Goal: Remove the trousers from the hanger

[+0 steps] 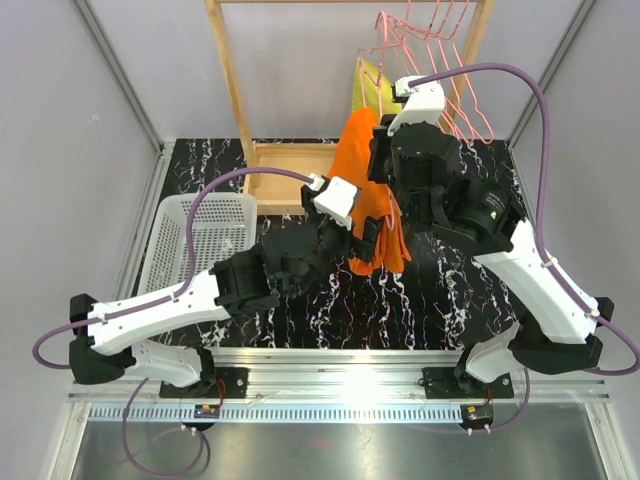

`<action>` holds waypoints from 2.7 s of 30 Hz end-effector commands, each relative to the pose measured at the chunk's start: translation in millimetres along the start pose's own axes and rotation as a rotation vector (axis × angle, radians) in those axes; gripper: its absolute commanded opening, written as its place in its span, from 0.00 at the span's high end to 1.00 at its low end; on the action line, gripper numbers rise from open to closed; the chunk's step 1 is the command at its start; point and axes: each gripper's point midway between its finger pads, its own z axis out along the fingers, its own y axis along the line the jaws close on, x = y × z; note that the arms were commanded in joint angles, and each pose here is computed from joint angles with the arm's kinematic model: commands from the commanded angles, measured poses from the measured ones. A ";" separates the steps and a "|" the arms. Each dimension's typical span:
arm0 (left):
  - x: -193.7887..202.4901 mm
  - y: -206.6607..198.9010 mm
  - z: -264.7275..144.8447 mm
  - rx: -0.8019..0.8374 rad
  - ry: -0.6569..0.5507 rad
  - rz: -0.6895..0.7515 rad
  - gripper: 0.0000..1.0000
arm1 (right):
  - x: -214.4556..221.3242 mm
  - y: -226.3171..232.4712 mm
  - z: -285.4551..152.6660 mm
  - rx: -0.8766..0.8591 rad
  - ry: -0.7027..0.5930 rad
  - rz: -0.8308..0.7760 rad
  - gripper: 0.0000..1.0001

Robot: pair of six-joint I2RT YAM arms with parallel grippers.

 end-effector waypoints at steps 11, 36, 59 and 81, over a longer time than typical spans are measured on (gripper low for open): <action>-9.4 26.1 12.0 -0.093 -0.050 -0.048 0.51 | -49.7 -5.5 -18.9 -0.011 -0.156 0.182 1.00; -109.7 53.5 -2.8 -0.068 -0.274 -0.216 1.00 | 42.3 -14.2 -2.8 0.014 -0.052 0.125 1.00; -189.5 159.9 -138.4 -0.335 -0.455 -0.176 1.00 | 123.0 -79.2 48.8 0.217 0.076 0.027 1.00; -213.7 143.4 -161.5 -0.156 -0.504 -0.218 1.00 | 85.1 -62.1 25.3 0.018 0.008 -0.003 1.00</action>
